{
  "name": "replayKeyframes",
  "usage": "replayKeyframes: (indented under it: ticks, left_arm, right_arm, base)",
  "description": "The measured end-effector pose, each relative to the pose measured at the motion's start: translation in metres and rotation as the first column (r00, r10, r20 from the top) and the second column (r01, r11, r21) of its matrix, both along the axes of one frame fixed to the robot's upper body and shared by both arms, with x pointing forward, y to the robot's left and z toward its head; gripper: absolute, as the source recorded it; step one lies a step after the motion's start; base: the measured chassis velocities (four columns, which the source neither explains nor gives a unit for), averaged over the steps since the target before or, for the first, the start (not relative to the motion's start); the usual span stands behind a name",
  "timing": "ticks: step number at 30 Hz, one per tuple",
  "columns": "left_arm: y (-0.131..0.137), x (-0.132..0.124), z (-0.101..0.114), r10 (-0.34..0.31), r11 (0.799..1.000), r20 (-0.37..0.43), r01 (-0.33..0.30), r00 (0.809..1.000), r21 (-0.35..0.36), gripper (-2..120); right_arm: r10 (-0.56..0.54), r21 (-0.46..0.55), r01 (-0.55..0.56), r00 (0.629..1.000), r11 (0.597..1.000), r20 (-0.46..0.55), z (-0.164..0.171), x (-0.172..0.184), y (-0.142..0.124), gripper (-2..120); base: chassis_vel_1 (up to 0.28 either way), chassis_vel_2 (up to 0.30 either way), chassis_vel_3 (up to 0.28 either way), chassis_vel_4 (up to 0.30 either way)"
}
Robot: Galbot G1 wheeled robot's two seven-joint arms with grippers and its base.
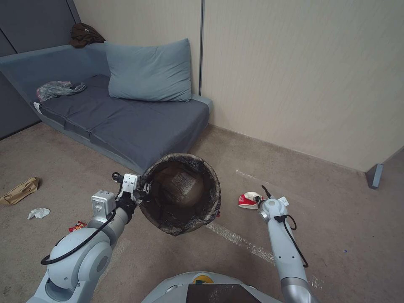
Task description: Pick up the trash bin, then pick up the garbage from the floor and place it into the trash bin.
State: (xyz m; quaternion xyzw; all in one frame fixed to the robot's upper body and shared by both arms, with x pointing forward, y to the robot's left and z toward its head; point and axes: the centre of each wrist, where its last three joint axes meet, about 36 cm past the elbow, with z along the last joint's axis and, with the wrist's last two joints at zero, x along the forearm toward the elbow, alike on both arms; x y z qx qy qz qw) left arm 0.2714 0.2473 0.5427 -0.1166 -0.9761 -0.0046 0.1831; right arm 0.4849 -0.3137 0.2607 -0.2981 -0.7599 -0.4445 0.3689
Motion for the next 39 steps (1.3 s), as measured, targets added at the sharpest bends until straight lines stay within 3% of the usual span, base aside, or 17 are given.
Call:
replayKeyframes:
  ticks: [2,6,25,30,31,33,35,36,39]
  left_arm:
    - [0.000,0.000,0.000,0.000,1.000,0.000,0.000,1.000,0.000,0]
    - [0.000,0.000,-0.001,0.002,1.000,-0.001,-0.002,1.000,0.000,0]
    - [0.000,0.002,-0.003,0.000,1.000,-0.004,0.000,1.000,-0.001,0]
    - [0.001,0.002,-0.002,0.000,1.000,-0.004,0.000,1.000,-0.004,0]
    - [0.001,0.002,-0.001,-0.001,1.000,-0.004,0.001,1.000,-0.009,0]
    - [0.001,0.003,-0.001,-0.001,1.000,-0.004,0.001,1.000,-0.010,0]
    - [0.001,0.003,0.000,-0.004,1.000,-0.005,0.004,1.000,-0.022,0]
    - [0.001,0.003,0.000,-0.004,1.000,-0.005,0.004,1.000,-0.022,0]
    - [0.001,0.005,-0.002,-0.012,1.000,-0.012,0.012,1.000,-0.028,0]
  right_arm:
    - [0.000,0.000,0.000,1.000,1.000,0.000,0.000,0.000,0.000,18]
    - [0.000,-0.004,0.000,1.000,1.000,-0.002,0.000,0.001,0.000,0]
    - [0.012,-0.036,-0.011,1.000,0.999,0.024,0.010,-0.004,-0.002,0]
    - [0.044,-0.075,-0.037,0.995,0.996,0.090,0.049,-0.013,-0.005,0]
    - [0.062,-0.085,-0.052,0.990,0.995,0.124,0.070,-0.017,-0.006,0]
    - [0.065,-0.087,-0.054,0.990,0.995,0.129,0.073,-0.018,-0.007,0]
    - [0.115,-0.102,-0.095,0.968,0.990,0.221,0.132,-0.031,-0.006,0]
    - [0.115,-0.102,-0.095,0.968,0.990,0.221,0.132,-0.031,-0.006,0]
    - [0.180,-0.132,-0.144,0.928,0.981,0.328,0.202,-0.050,-0.001,0]
  base:
    - [0.000,0.000,0.000,0.000]
    - [0.000,0.000,0.000,0.000]
    - [0.000,0.000,0.000,0.000]
    - [0.000,0.000,0.000,0.000]
    - [0.000,0.000,0.000,0.000]
    - [0.000,0.000,0.000,0.000]
    - [0.000,0.000,0.000,0.000]
    - [0.000,0.000,0.000,0.000]
    - [0.000,0.000,0.000,0.000]
